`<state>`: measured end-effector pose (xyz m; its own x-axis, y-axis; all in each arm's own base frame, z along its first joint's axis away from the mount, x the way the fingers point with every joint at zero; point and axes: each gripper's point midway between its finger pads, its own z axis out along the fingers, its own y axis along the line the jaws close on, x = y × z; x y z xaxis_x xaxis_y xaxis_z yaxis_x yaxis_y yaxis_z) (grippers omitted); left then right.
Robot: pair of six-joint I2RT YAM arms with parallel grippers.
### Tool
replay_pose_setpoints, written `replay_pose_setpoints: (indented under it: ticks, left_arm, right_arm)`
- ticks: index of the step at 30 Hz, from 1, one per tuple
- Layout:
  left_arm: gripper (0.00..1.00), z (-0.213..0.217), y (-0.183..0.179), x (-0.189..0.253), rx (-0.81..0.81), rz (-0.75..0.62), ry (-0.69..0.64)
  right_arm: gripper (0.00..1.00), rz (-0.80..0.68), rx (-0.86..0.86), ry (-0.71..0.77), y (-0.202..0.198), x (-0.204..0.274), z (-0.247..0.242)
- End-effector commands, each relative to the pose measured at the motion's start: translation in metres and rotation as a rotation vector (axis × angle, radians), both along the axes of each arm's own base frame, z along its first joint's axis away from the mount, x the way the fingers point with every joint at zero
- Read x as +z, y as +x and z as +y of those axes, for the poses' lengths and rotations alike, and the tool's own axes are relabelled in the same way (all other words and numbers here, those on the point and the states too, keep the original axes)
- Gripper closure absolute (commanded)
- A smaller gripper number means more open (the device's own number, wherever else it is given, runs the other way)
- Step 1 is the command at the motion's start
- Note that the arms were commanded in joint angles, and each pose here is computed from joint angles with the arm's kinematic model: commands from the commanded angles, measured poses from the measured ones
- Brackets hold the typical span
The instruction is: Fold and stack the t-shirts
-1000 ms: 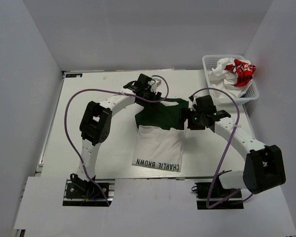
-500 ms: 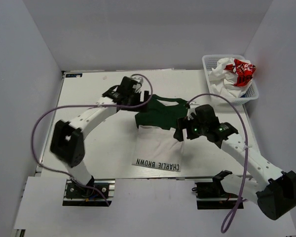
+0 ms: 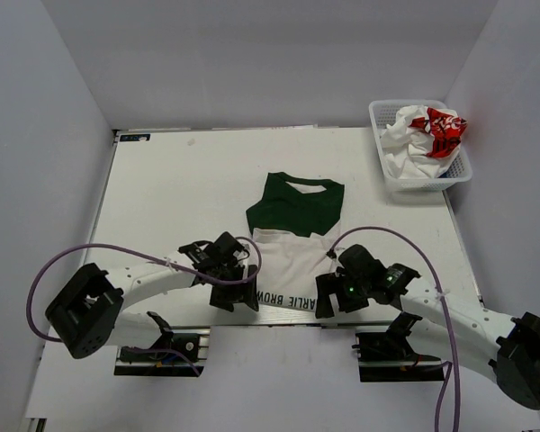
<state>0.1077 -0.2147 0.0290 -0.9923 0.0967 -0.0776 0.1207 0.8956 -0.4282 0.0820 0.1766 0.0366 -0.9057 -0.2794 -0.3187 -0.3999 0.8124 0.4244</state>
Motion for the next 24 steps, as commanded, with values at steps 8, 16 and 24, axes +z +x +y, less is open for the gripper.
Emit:
replay_pose_setpoints:
  ticks: [8, 16, 24]
  left_arm:
    - [0.7, -0.029, 0.021, -0.023, -0.065, -0.04, 0.061]
    - [1.0, -0.035, 0.027, -0.009, -0.081, -0.081, 0.03]
    - [1.0, -0.065, 0.049, 0.06, -0.077, -0.219, -0.099]
  right_arm:
    - [0.27, 0.019, -0.05, 0.089, 0.007, -0.008, 0.029]
    - [0.85, -0.024, -0.098, 0.034, 0.02, -0.011, 0.023]
    - [1.0, -0.169, -0.114, 0.107, 0.049, 0.05, 0.038]
